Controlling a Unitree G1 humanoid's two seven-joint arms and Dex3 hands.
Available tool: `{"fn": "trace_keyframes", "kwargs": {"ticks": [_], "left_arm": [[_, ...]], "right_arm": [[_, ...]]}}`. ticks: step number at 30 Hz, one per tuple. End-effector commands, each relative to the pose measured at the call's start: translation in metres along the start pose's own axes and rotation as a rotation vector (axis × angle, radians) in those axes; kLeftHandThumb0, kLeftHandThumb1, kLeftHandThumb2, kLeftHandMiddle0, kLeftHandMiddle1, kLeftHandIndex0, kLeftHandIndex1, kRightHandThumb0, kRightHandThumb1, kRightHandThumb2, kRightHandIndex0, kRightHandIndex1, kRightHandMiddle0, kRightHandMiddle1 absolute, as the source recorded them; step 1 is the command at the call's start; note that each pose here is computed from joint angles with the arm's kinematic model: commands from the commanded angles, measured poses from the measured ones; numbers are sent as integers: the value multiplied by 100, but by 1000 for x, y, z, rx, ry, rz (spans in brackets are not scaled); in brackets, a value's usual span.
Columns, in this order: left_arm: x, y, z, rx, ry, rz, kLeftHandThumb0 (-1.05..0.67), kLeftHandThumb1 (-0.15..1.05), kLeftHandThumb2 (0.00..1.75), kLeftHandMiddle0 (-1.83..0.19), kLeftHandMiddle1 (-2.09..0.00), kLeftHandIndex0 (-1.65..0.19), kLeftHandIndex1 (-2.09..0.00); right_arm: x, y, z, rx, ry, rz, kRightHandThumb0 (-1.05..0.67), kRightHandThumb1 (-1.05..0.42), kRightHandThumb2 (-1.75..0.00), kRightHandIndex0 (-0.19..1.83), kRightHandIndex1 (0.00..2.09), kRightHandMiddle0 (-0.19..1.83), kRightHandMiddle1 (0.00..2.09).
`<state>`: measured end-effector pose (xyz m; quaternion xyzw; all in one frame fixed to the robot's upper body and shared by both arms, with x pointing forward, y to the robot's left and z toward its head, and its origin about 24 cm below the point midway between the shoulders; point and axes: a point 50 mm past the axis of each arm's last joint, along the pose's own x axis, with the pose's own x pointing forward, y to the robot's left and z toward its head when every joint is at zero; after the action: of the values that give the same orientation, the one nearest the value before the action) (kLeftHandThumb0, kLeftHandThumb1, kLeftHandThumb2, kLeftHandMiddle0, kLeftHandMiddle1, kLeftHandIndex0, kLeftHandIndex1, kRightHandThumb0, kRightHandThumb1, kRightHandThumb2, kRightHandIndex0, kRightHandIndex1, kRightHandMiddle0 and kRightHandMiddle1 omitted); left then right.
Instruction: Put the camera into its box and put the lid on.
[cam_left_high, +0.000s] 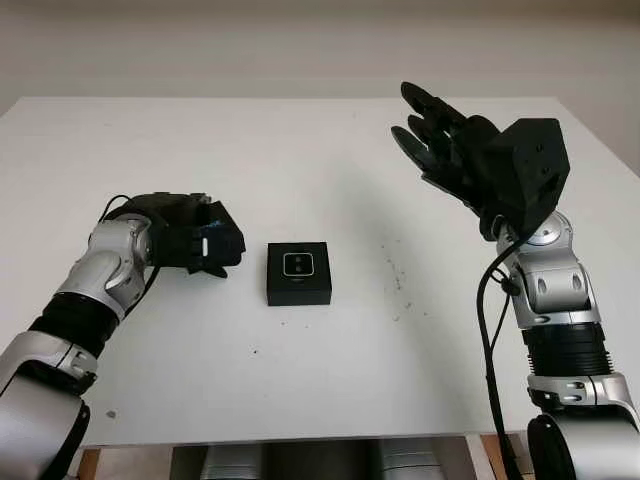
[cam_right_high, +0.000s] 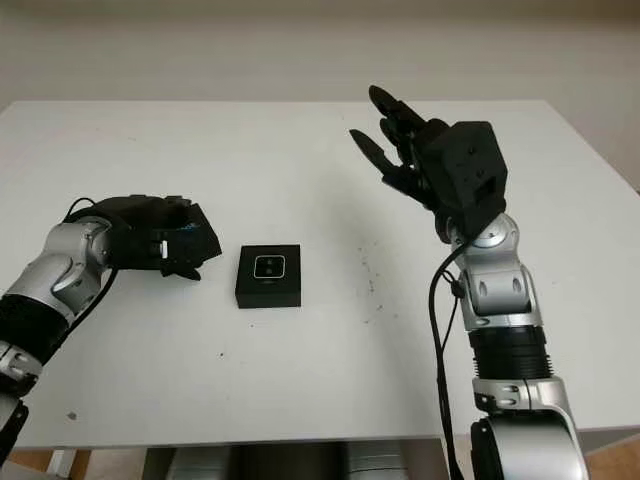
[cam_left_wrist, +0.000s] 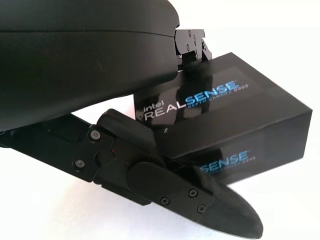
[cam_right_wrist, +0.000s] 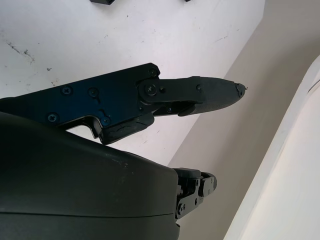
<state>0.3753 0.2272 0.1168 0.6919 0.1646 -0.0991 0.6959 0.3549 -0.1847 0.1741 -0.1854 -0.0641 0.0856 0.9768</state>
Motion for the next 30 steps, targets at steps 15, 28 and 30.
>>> {"fn": "trace_keyframes", "kwargs": {"ticks": [15,28,30], "left_arm": [[-7,-7,1,-84,-100,277,-32,105,28,-40,-209,7,-204],[-48,51,10,-65,-236,373,-32,105,30,-31,-209,-4,-209],[-59,62,18,-70,-279,366,-33,105,30,-35,-209,-9,-209]], "right_arm": [[-1,0,5,-44,-13,-30,-73,-105,-27,-14,82,22,6],[-2,9,0,25,16,-12,-65,-105,-24,-18,100,16,5],[-2,11,-1,34,22,-8,-65,-105,-25,-17,68,16,5]]}}
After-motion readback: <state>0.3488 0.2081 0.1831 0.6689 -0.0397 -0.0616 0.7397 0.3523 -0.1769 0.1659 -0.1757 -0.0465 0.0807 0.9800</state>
